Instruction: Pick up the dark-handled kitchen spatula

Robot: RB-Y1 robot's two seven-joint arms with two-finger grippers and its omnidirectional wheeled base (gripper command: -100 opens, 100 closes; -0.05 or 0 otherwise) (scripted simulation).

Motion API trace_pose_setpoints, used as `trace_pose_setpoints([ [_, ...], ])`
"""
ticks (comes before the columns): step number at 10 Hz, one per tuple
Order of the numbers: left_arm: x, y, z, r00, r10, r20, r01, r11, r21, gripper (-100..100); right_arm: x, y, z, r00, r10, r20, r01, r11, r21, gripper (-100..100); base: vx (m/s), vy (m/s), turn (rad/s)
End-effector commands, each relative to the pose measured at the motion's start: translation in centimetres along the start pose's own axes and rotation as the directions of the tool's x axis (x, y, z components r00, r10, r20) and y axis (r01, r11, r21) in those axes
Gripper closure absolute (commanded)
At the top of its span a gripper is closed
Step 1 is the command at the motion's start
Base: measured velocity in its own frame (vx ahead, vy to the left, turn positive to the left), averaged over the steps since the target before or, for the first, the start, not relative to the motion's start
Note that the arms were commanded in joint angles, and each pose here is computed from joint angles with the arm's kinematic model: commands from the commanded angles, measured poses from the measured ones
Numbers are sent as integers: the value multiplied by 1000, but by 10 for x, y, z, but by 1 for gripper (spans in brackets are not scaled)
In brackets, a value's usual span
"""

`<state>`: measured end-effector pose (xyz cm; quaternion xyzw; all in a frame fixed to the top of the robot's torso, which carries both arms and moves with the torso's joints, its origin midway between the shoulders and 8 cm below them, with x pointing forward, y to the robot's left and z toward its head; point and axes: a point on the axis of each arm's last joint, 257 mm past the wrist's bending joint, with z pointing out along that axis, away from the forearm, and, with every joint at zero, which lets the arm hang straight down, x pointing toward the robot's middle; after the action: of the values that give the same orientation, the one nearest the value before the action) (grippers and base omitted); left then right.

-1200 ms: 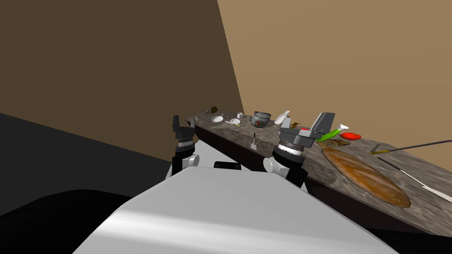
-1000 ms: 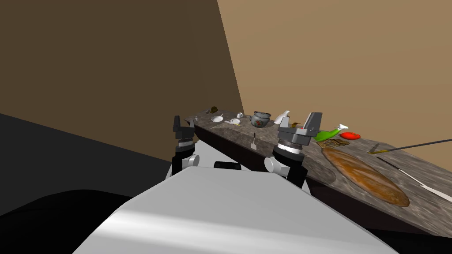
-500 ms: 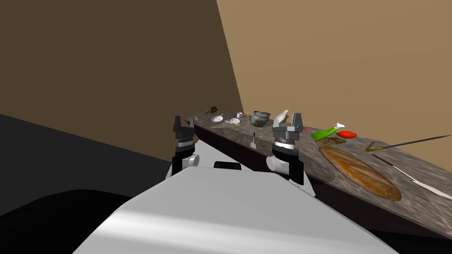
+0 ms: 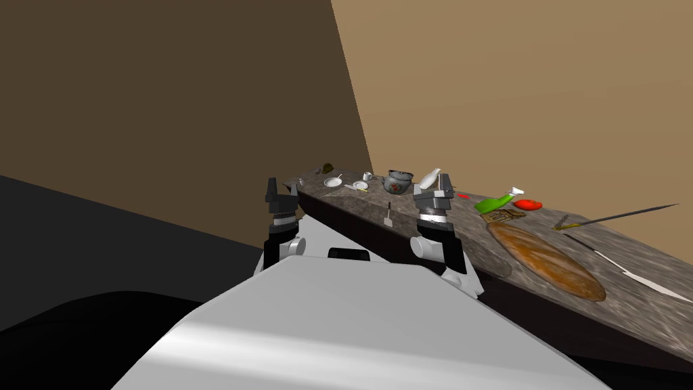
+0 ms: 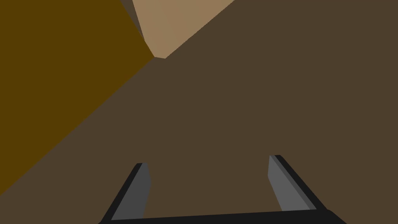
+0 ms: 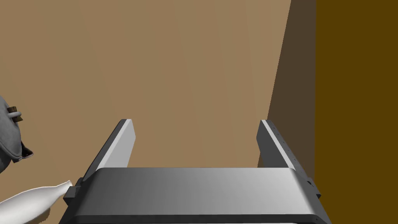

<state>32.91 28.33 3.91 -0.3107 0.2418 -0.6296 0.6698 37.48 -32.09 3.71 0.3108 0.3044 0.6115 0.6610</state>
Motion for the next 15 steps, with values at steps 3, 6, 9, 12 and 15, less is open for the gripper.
trace_pose_setpoints([
  [3,0,0,0,1000,0,0,0,1000,0,0,-10,-28,6,998,59,10,-59,994,91,-100,-20,11,-18],
  [6,0,0,0,1000,0,0,0,1000,0,0,-24,-54,14,992,124,37,-128,977,168,-100,-23,14,-20],
  [9,0,0,0,1000,0,0,0,1000,0,0,-34,-75,17,981,178,74,-191,953,234,-100,-18,16,-17],
  [12,0,0,0,1000,0,0,0,1000,0,0,-44,-92,19,969,217,113,-241,928,284,-100,-11,11,-11],
  [15,0,0,0,1000,0,0,0,1000,0,0,-63,-115,25,945,272,183,-320,885,338,-100,-17,19,-19],
])
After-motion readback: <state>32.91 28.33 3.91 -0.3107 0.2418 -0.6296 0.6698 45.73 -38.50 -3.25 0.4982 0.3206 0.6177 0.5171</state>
